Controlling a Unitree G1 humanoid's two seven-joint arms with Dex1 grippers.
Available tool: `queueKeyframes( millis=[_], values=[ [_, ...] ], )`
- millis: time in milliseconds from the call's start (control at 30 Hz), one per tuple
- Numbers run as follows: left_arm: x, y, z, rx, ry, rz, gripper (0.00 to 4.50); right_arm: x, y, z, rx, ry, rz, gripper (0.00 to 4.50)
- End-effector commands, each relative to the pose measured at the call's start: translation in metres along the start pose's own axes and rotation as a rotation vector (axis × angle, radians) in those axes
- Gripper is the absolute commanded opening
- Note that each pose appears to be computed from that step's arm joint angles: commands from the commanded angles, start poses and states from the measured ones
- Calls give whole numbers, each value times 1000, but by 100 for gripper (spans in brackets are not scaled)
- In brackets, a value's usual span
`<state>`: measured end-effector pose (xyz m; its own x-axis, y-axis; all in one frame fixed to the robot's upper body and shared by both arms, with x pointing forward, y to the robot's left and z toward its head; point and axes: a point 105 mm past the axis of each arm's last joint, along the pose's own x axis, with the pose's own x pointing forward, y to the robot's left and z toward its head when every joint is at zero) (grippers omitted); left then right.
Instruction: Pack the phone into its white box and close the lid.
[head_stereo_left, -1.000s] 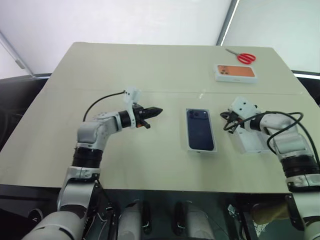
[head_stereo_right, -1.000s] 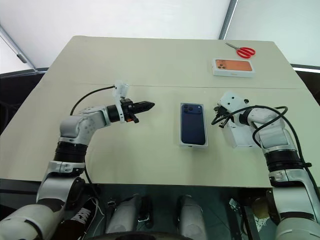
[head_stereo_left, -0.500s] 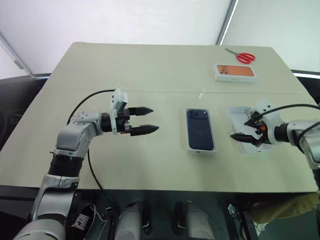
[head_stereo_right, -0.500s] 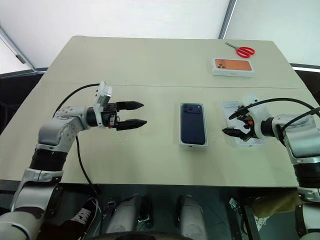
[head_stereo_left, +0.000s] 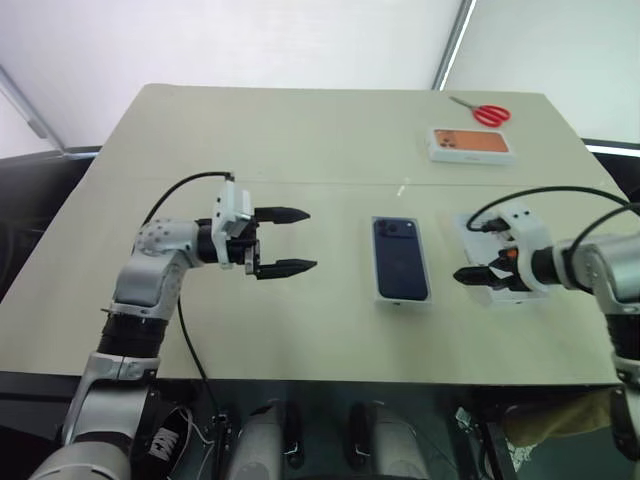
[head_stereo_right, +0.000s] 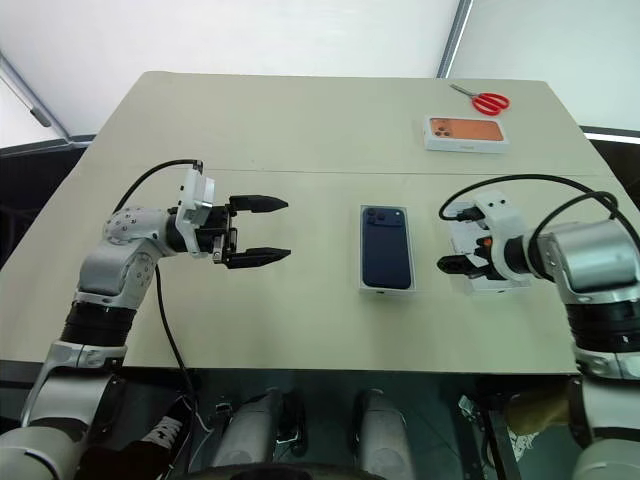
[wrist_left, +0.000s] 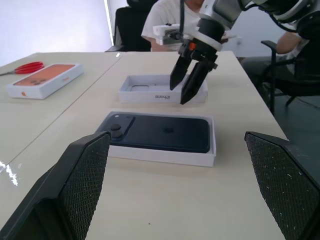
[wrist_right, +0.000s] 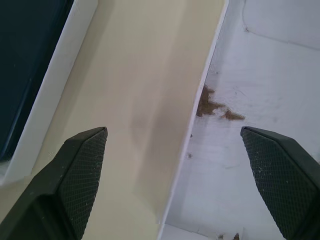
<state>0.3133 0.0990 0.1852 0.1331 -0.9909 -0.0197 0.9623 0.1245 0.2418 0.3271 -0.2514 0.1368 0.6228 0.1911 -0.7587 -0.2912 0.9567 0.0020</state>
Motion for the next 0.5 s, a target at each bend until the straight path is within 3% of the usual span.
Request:
queueKeyframes(
  millis=[33, 200, 267, 367, 500],
  values=[
    [0, -5, 5, 6, -26, -16, 450, -5, -8, 5, 28, -7, -67, 445],
    [2, -9, 4, -18, -34, -24, 450, -2, -6, 7, 36, -10, -82, 445],
    [4, -10, 3, -25, -40, -25, 450, 1, -7, 4, 41, -7, -93, 396],
    [6, -11, 5, -26, -47, -24, 450, 5, -11, -1, 59, 3, -117, 270],
    [8, -12, 5, -25, -48, -22, 450, 11, -14, -10, 79, 21, -158, 51]
  ],
)
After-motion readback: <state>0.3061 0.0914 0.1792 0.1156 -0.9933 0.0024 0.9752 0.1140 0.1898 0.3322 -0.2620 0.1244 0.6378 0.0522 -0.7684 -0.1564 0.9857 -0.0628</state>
